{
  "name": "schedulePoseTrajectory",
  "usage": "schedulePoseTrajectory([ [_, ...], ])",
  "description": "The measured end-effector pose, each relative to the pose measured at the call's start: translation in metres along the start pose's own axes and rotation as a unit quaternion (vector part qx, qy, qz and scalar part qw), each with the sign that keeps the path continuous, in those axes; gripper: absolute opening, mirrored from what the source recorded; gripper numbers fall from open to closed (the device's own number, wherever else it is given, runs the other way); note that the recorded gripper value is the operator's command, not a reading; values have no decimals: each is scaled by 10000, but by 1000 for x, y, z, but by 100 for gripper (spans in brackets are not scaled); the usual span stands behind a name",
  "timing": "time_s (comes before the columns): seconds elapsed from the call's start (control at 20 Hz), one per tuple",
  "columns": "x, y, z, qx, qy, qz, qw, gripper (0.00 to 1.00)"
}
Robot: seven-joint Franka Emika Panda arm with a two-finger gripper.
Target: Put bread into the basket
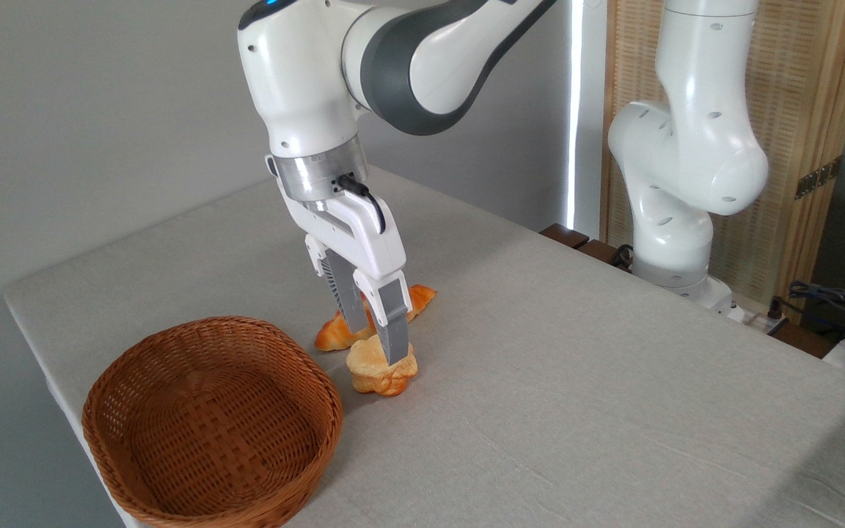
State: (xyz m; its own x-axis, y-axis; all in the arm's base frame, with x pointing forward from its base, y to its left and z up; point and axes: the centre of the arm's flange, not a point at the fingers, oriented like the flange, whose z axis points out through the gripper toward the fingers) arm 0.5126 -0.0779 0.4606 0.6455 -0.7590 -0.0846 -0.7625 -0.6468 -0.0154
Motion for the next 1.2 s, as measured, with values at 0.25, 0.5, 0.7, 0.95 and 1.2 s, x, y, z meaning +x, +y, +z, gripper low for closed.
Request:
schedulePoseTrajectory([
  [0.25, -1, 6, 22, -118, -147, 59, 9998, 100],
  [0.5, 3, 8, 28, -111, -149, 100, 9998, 100],
  [0.7, 5, 8, 31, -128, -176, 122, 9997, 76],
  [0.95, 6, 9, 34, -159, -189, 294, 9993, 30],
  [1.2, 7, 10, 34, -188, -165, 312, 9992, 30],
])
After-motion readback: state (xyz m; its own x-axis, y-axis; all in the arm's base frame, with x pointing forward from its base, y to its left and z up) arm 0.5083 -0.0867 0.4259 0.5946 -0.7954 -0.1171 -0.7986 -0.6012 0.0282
